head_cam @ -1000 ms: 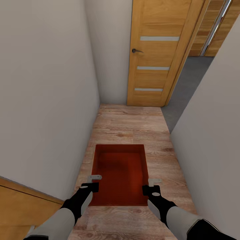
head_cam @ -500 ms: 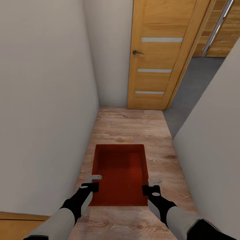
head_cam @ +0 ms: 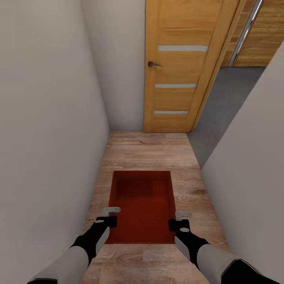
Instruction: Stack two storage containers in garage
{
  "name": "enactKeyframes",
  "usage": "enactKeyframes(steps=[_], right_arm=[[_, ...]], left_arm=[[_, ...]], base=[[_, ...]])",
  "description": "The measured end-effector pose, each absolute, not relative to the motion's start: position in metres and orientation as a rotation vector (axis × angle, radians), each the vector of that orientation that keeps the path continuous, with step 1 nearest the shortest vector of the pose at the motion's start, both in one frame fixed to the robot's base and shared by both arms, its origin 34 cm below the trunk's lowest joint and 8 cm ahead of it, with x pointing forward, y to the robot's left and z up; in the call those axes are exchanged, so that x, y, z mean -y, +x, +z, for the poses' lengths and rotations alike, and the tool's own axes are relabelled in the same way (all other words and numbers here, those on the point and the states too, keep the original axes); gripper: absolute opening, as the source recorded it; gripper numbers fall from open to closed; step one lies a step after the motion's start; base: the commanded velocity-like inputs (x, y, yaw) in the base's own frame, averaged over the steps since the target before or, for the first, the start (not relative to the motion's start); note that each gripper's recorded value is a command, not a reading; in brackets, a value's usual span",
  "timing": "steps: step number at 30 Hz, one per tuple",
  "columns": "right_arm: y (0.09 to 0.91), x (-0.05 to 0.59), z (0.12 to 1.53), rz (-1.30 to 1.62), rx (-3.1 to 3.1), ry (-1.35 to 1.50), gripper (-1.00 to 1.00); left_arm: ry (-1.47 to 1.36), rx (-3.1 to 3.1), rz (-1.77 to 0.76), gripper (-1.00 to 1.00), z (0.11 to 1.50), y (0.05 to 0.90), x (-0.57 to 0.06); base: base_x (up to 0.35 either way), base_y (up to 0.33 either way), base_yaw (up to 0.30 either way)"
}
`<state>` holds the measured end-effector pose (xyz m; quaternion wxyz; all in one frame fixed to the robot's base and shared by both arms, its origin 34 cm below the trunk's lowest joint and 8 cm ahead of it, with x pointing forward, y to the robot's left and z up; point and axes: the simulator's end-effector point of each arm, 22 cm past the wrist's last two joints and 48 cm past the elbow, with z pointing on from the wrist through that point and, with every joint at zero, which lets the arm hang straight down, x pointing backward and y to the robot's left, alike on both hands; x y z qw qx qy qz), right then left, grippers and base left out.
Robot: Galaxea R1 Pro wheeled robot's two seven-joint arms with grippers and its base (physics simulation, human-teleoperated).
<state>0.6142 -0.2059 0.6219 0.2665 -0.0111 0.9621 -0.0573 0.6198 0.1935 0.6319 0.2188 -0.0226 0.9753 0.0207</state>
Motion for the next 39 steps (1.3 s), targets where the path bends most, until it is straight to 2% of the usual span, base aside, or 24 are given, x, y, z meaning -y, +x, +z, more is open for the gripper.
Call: enactKeyframes(steps=[39], right_arm=[[0.6156,0.2060,0.6226,-0.154,-2.594,-0.030,-1.00]], left_arm=[[-0.063,-2.696,0.058,-1.00,0.6328,0.6211,-0.1933]], base=[[0.322,0.000,-0.004]])
